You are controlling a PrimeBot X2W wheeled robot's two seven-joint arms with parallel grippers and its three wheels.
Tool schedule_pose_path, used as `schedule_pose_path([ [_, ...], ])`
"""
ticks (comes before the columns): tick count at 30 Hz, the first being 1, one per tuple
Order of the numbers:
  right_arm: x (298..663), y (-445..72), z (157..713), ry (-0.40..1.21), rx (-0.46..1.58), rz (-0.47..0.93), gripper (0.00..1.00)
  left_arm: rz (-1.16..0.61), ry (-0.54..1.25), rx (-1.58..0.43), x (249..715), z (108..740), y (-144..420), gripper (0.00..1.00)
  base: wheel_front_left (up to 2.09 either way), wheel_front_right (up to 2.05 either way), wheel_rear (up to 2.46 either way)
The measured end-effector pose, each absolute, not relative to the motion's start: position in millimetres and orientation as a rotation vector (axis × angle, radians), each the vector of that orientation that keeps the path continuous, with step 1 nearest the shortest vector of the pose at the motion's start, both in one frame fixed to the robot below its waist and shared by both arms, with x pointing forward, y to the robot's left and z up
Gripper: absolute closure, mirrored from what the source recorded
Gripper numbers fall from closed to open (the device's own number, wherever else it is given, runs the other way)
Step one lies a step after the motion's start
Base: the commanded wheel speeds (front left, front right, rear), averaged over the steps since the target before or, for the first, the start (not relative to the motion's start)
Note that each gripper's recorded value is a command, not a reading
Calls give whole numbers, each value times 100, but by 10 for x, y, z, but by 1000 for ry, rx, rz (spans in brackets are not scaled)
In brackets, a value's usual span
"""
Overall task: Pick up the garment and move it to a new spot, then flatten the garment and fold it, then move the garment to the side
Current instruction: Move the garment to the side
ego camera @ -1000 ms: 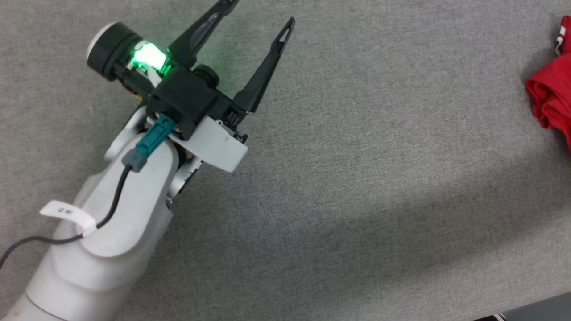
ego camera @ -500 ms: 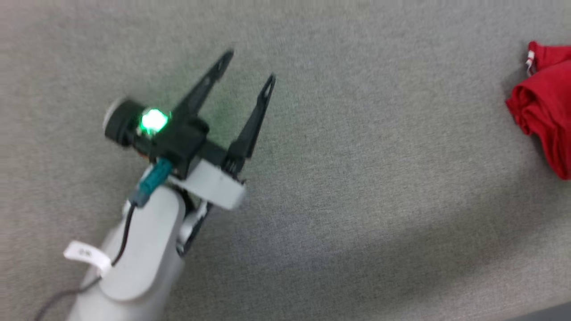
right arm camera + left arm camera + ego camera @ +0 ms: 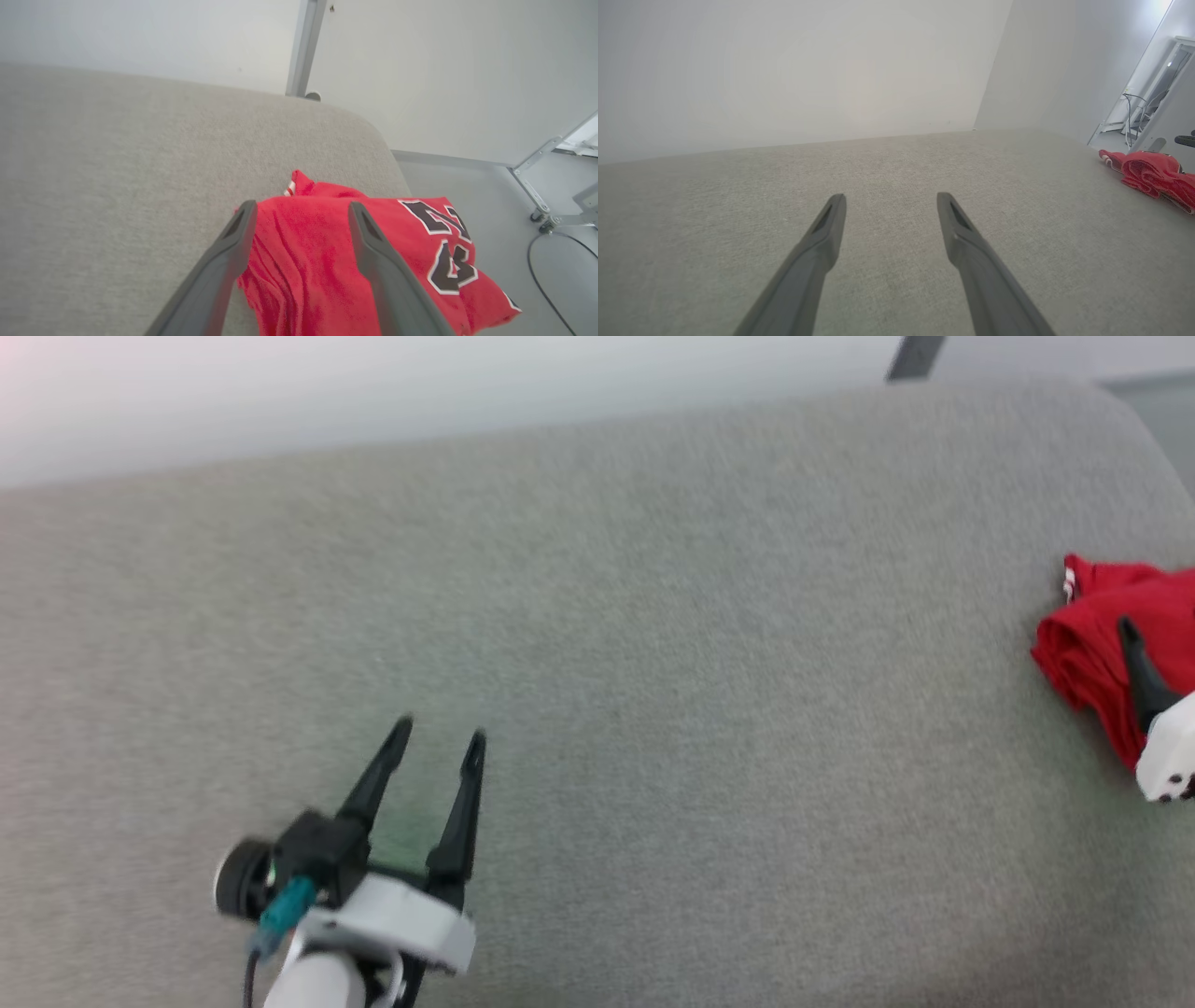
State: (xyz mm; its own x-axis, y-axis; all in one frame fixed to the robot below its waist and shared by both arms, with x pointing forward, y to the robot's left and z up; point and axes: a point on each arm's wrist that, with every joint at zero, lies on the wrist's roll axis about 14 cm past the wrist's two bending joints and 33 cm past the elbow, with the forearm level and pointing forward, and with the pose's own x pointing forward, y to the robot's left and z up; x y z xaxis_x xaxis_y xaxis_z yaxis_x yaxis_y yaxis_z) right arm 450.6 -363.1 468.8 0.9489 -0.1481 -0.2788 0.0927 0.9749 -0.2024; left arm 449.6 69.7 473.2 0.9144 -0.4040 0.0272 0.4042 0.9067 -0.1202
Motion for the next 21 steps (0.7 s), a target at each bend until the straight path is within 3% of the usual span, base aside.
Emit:
schedule_pose_path([
  [13, 4481, -2331, 5057, 48, 39, 90, 0, -166, -18, -88, 3809, 4875, 1588, 0, 0, 0, 0],
  [21, 4368, -1784, 5151, -12, 84, 203, 0, -91, -79, -70, 3595, 5066, 1865, 0, 0, 0, 0],
])
